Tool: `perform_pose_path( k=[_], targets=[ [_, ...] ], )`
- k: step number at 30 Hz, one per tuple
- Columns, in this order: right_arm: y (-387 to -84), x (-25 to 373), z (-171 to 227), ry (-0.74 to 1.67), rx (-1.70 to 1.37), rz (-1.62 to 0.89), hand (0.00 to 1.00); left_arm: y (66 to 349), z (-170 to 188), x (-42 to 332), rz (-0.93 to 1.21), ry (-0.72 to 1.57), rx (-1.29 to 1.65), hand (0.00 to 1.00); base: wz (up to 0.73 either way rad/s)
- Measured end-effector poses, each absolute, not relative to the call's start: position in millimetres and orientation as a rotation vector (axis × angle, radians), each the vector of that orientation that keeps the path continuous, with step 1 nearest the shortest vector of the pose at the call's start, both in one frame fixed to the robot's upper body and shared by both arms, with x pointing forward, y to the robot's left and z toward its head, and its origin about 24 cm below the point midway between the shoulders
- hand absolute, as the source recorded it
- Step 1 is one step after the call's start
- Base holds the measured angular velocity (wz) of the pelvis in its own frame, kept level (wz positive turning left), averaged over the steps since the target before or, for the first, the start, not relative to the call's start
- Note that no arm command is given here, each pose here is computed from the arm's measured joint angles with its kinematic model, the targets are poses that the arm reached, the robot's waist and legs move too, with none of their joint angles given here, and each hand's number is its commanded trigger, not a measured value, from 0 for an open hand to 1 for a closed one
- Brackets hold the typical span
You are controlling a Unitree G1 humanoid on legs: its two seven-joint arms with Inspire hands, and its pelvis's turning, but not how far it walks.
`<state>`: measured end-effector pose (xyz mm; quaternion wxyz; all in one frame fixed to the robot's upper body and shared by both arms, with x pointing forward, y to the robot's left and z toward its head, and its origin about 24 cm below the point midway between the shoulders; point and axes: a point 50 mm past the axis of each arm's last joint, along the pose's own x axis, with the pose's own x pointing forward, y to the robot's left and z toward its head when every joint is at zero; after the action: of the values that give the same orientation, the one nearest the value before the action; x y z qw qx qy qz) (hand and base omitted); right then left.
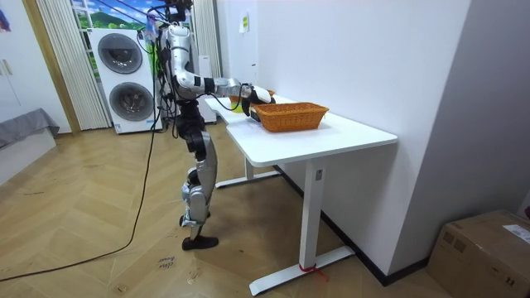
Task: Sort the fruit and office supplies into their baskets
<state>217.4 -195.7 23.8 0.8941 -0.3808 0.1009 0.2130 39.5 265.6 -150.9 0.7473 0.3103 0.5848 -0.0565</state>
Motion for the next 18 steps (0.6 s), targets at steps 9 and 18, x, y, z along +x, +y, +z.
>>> perform_pose_path(
  k=[9, 18],
  targets=[
    [-195.6, 216.1, 21.7, 0.231, -0.83, 0.47, 0.0, 265.8, -150.9, 37.5, -0.123, 1.284, 0.676, 0.0, 0.0],
    [-196.8, 213.9, 14.7, 0.291, -0.819, 0.513, 0.0, 266.4, -151.4, 35.1, -0.119, 1.295, 0.668, 0.0, 0.0]
  ],
)
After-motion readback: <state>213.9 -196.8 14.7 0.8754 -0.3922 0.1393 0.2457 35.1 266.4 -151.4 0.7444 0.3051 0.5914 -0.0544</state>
